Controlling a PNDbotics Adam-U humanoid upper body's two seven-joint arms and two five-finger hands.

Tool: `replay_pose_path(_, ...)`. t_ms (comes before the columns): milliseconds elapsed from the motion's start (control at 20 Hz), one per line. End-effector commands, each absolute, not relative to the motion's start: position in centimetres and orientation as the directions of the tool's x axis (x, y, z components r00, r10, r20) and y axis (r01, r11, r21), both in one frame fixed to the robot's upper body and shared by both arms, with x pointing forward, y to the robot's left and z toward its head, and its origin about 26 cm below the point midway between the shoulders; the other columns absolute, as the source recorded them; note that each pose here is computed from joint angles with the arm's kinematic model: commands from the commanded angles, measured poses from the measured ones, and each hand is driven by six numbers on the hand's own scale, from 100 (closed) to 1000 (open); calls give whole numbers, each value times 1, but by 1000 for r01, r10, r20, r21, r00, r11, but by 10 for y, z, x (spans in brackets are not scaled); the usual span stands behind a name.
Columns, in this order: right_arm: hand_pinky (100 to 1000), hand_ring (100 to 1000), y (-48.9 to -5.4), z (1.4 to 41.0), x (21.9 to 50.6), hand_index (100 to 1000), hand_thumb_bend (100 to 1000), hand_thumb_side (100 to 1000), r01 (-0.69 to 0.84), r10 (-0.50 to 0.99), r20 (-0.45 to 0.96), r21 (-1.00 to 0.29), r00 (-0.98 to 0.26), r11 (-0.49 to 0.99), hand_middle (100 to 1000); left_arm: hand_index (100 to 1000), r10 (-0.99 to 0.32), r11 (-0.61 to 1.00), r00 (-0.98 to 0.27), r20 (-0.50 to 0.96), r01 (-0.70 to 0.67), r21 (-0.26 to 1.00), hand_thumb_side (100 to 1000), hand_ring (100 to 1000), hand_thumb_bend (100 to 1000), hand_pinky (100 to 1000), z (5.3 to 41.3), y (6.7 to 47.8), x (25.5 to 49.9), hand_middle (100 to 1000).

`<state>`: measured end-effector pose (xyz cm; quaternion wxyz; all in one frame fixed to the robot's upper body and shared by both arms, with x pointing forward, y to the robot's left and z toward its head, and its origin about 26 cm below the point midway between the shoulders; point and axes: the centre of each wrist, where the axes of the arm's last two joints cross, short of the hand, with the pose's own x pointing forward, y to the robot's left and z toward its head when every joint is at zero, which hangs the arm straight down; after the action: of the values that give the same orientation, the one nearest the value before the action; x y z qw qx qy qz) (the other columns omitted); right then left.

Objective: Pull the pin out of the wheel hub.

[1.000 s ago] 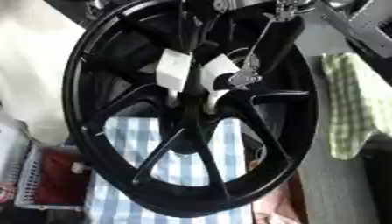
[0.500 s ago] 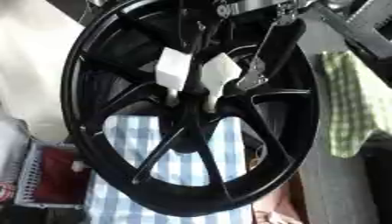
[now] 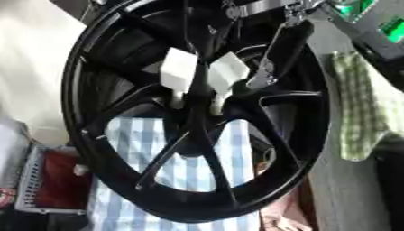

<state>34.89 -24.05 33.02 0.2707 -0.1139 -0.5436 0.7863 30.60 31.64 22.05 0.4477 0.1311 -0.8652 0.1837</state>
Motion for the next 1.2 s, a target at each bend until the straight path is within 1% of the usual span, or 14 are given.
replay_pose_path(50,855,784,-245,338,349,754,428,205,-284,570,92,-923,-817,-259,706,753,-69,897,-586,807,-391,-207,702,661,263,786,228,317,304,595)
replay_pose_path(150,849,775,-245,337,350,718,414,200,-288,572,94,-922,-815,-259,667,754,-68,897,-585,808,-391,-208,702,661,263,786,228,317,304,595)
replay_pose_path(300,839,753,-245,336,351,660,365,204,-294,573,102,-922,-813,-253,605,754,-67,896,-585,809,-391,-208,703,662,263,787,228,318,304,595)
replay_pose_path(550,829,733,-244,337,351,618,289,184,-301,571,120,-925,-812,-233,565,754,-66,896,-583,810,-392,-209,704,662,263,787,227,318,304,596)
replay_pose_path(600,829,732,-244,337,351,617,287,184,-301,571,124,-926,-812,-227,564,754,-66,896,-583,810,-392,-209,704,662,263,787,227,318,304,596)
replay_pose_path(650,826,725,-243,337,351,603,256,174,-302,570,128,-927,-812,-222,550,754,-66,896,-584,809,-392,-210,704,662,263,788,227,318,304,596)
replay_pose_path(800,822,716,-243,337,351,588,219,164,-310,569,141,-927,-810,-212,536,754,-66,895,-584,809,-392,-211,704,663,262,788,227,318,304,596)
replay_pose_path(850,818,708,-243,337,351,572,174,142,-314,569,146,-926,-809,-209,524,755,-66,895,-584,809,-393,-211,704,663,262,788,227,318,304,596)
replay_pose_path(1200,808,689,-244,341,347,541,181,130,-325,568,163,-925,-807,-196,498,755,-65,893,-585,809,-396,-214,704,663,263,789,227,319,304,596)
